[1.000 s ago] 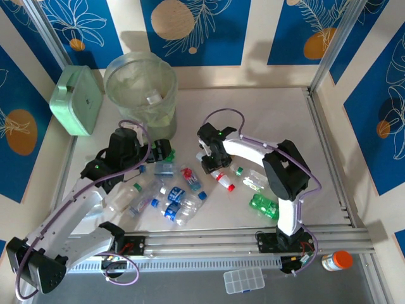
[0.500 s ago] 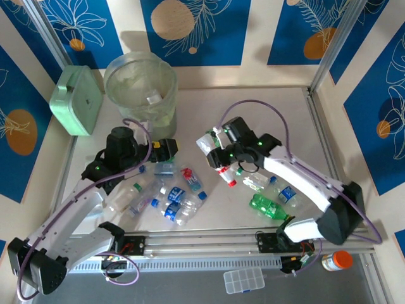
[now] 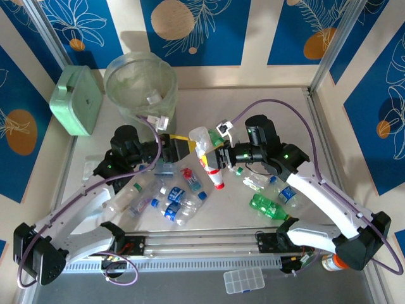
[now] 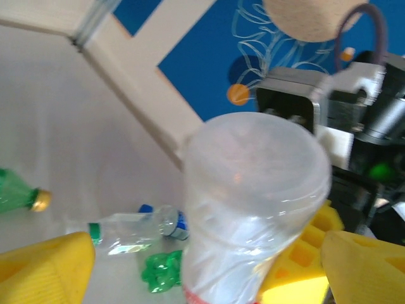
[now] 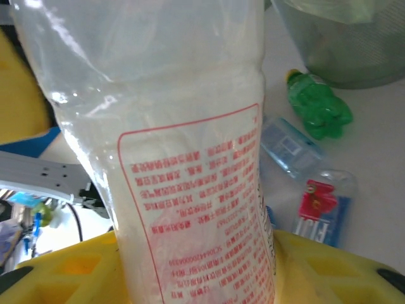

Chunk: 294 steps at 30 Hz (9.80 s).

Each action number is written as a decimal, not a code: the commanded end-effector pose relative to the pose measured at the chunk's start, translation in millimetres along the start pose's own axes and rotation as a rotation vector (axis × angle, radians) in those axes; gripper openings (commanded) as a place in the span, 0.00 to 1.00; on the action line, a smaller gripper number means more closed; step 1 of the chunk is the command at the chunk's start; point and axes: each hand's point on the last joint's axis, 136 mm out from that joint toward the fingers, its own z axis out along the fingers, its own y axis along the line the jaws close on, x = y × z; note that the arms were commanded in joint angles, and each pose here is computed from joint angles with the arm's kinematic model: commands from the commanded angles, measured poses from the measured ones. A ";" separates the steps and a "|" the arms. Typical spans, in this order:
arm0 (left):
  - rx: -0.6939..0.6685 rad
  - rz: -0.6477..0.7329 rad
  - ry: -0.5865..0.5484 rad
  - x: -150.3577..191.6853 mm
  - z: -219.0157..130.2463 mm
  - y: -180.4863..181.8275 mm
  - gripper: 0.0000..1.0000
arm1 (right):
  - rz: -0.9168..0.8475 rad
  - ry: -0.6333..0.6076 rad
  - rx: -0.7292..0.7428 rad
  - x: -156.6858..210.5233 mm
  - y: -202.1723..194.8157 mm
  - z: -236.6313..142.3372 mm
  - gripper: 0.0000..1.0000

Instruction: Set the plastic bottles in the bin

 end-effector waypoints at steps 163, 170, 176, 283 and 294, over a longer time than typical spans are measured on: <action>-0.987 -0.125 -0.238 -18.7 -146.6 128.5 0.85 | -0.094 0.517 0.379 128.6 -44.4 81.6 0.87; -0.879 -0.054 -0.297 -29.0 -141.8 109.2 0.92 | -0.034 0.598 0.534 137.4 -88.7 106.0 0.85; -1.076 -0.011 -0.320 -19.1 -174.5 130.9 0.89 | 0.049 0.622 0.566 130.6 -117.3 118.8 0.86; 0.454 0.234 0.289 51.4 48.5 -75.3 0.70 | 0.202 0.008 -0.284 23.5 8.2 -27.8 0.57; 0.503 0.238 0.306 54.5 49.3 -85.8 0.62 | 0.193 0.042 -0.309 27.9 14.8 -23.2 0.57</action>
